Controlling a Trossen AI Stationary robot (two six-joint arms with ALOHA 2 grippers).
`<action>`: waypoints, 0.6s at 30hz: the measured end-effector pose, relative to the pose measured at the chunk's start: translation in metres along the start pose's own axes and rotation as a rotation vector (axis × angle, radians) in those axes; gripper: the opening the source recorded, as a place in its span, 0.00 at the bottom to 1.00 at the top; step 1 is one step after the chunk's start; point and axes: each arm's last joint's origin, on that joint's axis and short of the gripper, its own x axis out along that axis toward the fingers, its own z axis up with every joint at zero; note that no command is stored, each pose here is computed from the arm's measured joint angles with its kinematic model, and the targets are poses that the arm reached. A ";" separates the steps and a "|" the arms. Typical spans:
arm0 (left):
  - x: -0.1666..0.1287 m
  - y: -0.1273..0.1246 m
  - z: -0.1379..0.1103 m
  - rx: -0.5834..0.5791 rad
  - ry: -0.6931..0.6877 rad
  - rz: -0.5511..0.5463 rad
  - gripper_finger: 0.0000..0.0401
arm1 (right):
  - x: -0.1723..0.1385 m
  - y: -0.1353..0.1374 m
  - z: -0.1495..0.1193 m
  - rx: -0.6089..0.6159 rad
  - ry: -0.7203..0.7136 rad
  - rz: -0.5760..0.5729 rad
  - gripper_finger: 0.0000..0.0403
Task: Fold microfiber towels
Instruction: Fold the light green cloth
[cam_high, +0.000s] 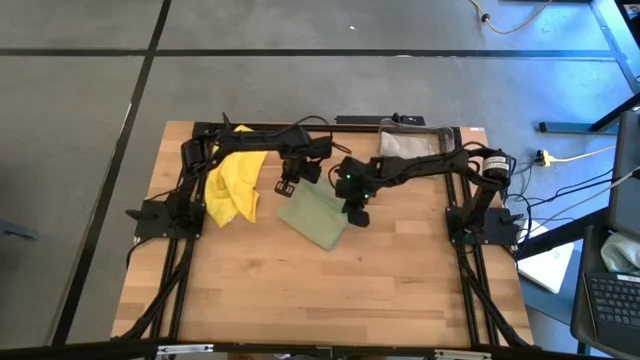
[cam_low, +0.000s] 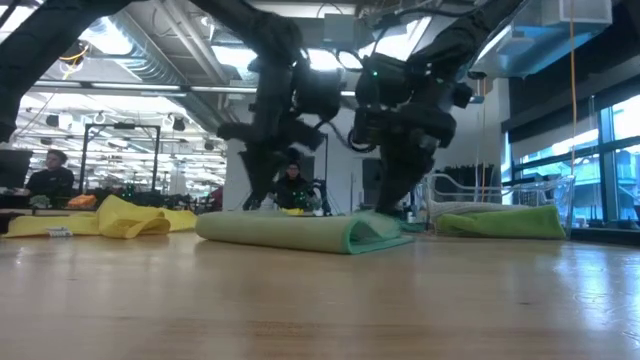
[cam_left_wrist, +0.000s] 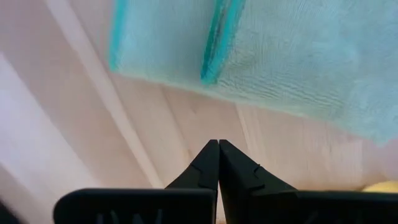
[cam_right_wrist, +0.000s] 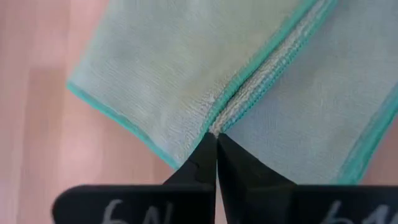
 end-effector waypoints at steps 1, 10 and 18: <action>-0.003 0.000 0.002 0.010 -0.009 0.017 0.00 | 0.001 0.002 -0.001 0.004 0.018 0.001 0.02; -0.016 0.007 0.009 0.019 -0.082 0.061 0.00 | 0.004 0.011 -0.010 0.025 0.121 -0.058 0.02; -0.019 0.000 0.023 0.122 -0.302 -0.080 0.00 | 0.004 0.011 -0.009 0.018 0.111 -0.071 0.02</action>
